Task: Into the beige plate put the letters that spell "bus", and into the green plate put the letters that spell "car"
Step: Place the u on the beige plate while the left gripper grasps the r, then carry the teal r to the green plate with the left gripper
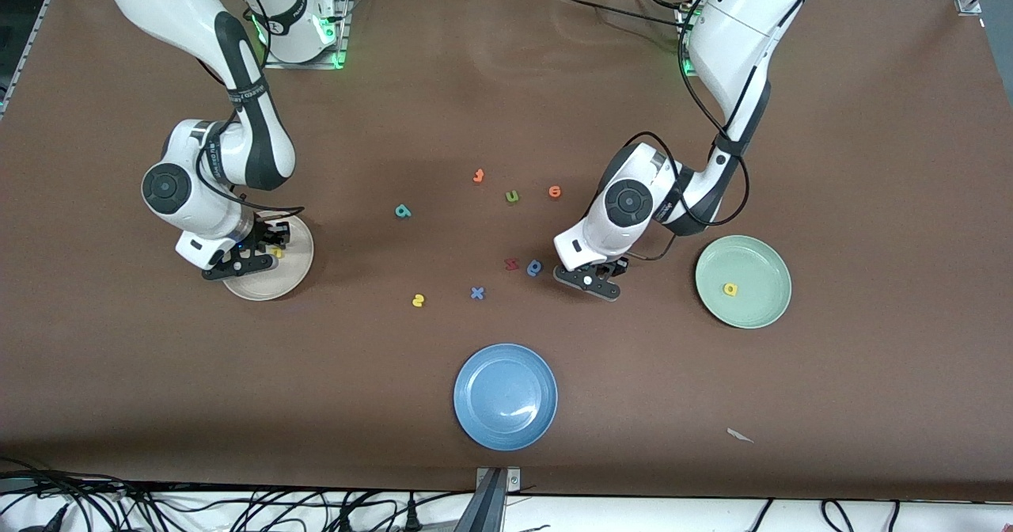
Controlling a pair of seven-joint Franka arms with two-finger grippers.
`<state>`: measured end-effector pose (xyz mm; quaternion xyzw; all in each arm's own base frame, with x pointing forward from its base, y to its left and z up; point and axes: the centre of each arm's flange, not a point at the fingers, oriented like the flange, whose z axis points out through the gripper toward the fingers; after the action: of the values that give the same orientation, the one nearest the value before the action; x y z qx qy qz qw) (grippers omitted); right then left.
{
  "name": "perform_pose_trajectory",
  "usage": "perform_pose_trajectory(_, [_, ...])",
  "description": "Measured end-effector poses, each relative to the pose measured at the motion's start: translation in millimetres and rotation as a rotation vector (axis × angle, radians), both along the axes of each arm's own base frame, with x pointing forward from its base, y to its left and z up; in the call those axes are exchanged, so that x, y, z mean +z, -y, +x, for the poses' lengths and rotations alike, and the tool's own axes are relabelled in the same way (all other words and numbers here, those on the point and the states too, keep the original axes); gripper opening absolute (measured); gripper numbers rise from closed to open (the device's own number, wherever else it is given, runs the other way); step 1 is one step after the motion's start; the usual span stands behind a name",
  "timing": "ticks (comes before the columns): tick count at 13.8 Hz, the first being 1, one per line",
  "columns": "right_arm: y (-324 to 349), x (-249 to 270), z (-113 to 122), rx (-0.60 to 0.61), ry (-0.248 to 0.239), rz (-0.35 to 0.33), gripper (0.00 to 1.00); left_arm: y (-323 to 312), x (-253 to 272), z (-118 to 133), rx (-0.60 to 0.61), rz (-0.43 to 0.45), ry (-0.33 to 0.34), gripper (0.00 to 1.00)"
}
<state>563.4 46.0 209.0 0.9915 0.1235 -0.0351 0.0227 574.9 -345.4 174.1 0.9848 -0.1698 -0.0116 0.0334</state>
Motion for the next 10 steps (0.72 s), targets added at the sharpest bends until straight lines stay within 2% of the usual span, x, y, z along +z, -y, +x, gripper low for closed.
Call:
perform_pose_trajectory(1, [-3,2,0,0.005,0.000,0.003,0.63,-1,-2,0,0.001,0.003,-0.003,0.55])
perform_pose_trajectory(3, [-13,11,0,0.018,-0.022,0.019,0.84,-6,-1,3,0.009,0.006,0.000,0.33])
perform_pose_trajectory(5, [-32,24,-3,0.025,-0.042,0.041,1.00,-7,0,4,0.016,0.006,0.001,0.16])
perform_pose_trajectory(8, [-95,29,-16,0.002,-0.051,0.060,1.00,-6,0,4,0.028,0.007,-0.001,0.16])
perform_pose_trajectory(10, [-151,25,-34,0.042,-0.064,0.070,1.00,-8,6,6,0.030,0.021,-0.021,0.16])
